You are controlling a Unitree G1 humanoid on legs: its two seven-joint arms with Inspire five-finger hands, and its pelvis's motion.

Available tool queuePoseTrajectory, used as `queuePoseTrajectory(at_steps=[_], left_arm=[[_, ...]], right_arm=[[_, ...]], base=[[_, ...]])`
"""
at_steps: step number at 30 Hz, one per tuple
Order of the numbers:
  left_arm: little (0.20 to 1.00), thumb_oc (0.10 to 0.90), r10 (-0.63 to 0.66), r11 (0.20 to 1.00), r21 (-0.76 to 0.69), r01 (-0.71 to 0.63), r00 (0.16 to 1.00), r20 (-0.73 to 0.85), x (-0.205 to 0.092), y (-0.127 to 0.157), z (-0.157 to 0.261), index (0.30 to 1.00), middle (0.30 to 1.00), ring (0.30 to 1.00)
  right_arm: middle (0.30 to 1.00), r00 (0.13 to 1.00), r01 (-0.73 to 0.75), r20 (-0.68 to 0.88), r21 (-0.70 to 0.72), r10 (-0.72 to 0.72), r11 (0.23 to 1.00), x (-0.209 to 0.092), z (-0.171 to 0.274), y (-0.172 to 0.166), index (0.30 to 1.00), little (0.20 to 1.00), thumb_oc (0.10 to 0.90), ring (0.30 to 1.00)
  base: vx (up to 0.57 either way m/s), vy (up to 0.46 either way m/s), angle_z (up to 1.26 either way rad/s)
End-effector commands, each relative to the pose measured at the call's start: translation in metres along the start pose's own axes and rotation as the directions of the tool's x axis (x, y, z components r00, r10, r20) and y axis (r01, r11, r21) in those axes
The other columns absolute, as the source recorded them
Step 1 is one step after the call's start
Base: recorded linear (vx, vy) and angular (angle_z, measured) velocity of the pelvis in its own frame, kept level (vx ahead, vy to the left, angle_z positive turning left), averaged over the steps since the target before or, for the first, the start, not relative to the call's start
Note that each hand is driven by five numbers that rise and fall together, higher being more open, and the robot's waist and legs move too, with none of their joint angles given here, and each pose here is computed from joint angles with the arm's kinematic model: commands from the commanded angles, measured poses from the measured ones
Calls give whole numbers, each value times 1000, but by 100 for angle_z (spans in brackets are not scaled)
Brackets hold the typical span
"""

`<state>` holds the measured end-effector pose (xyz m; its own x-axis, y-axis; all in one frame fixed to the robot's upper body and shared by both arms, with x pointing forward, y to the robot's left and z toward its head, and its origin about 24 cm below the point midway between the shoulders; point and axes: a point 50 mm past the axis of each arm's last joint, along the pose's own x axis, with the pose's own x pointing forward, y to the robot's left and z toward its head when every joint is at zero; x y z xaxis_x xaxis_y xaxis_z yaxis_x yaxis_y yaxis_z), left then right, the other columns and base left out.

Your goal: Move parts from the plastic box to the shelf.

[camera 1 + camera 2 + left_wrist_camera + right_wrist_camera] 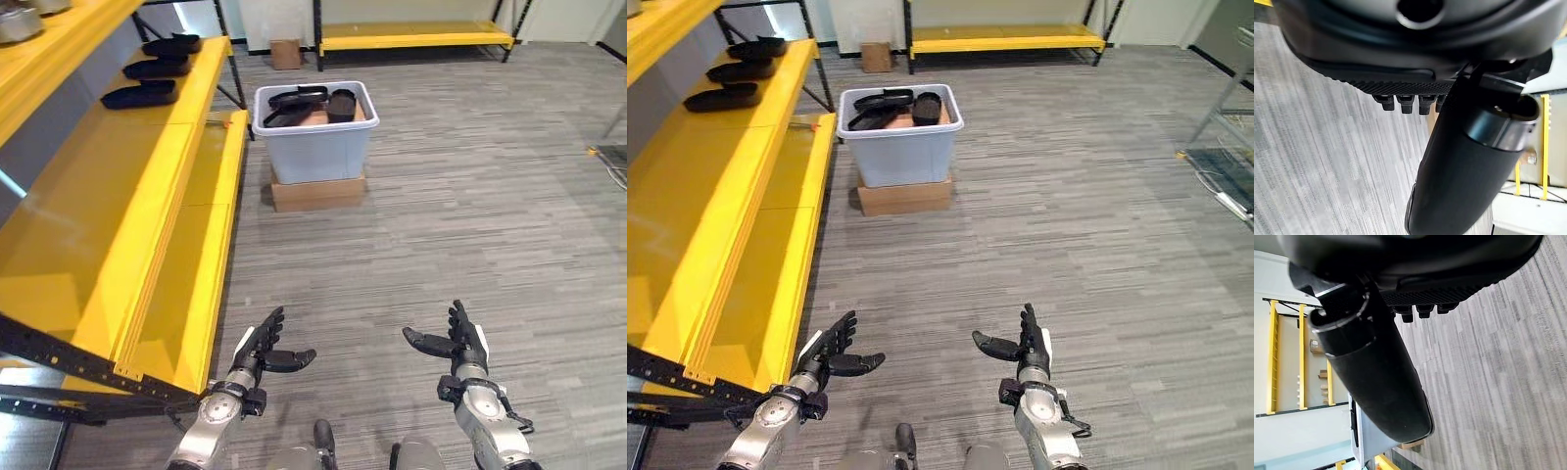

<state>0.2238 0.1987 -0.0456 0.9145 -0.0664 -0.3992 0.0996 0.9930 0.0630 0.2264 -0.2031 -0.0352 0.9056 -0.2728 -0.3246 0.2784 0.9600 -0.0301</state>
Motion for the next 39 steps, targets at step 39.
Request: queuePoseTrajectory(at_steps=[39], left_arm=[[1000, 900, 123, 986, -160, -51, 865, 487, -2, 7, 97, 1000, 1000, 1000]], right_arm=[[1000, 924, -123, 311, -308, 222, 943, 9, 67, 5, 1000, 1000, 900, 1000]], base=[[239, -212, 31]])
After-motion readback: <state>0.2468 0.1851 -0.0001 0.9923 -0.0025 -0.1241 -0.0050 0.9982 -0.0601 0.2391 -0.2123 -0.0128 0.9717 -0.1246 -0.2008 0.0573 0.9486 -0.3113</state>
